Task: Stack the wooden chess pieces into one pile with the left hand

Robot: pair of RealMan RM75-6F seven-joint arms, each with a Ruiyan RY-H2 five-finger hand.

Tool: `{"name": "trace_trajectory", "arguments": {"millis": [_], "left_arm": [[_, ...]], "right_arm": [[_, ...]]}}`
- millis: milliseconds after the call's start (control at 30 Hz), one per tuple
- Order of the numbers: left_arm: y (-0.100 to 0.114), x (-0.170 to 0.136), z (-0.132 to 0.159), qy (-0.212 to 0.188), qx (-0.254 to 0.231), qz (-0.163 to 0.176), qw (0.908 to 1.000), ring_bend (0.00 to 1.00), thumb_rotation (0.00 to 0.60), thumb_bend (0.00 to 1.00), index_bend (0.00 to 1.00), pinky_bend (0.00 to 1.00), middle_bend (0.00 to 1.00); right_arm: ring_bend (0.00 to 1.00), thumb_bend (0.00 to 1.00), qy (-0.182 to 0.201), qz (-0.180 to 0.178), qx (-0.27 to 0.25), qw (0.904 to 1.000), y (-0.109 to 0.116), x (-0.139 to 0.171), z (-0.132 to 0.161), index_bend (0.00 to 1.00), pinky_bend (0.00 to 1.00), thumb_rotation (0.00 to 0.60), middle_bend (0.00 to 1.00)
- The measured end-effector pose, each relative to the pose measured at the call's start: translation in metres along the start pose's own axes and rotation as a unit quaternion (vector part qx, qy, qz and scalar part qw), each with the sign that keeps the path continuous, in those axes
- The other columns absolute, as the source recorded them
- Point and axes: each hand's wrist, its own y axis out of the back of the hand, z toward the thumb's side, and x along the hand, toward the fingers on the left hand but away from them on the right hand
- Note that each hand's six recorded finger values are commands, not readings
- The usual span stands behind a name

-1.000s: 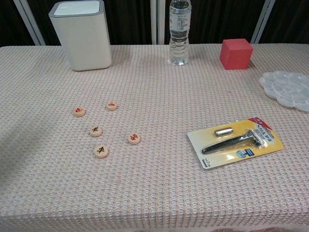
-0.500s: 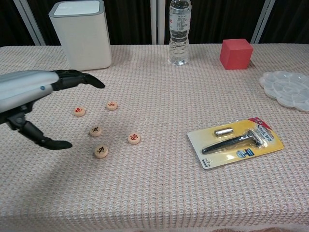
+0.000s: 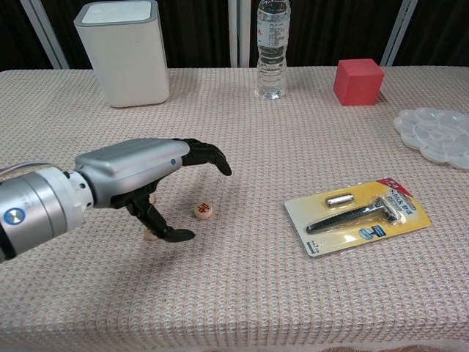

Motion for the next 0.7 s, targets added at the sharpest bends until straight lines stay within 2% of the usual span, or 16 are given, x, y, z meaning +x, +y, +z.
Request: {"name": "trace_trajectory", "arguments": {"millis": [233, 567, 700], "left_arm": [[-0.005, 0.007, -0.011, 0.022, 0.018, 0.004, 0.9996, 0.0, 0.6, 0.24, 0.29, 0.0, 0.09], [-0.015, 0.015, -0.02, 0.044, -0.006, -0.006, 0.999, 0.0, 0.6, 0.31, 0.35, 0.0, 0.09], [-0.016, 0.016, -0.021, 0.041, -0.007, -0.005, 0.9991, 0.0, 0.6, 0.31, 0.43, 0.0, 0.1]], "right_arm": [[0.0, 0.12, 0.003, -0.003, -0.006, 1.0, 0.001, 0.0, -0.002, 0.0, 0.0, 0.6, 0.0], [0.0, 0.12, 0.001, 0.0, -0.007, 1.0, -0.001, 0.001, -0.004, 0.0, 0.0, 0.6, 0.0], [0.0, 0.12, 0.0, 0.003, -0.006, 1.0, -0.002, 0.001, -0.005, 0.0, 0.0, 0.6, 0.0]]}}
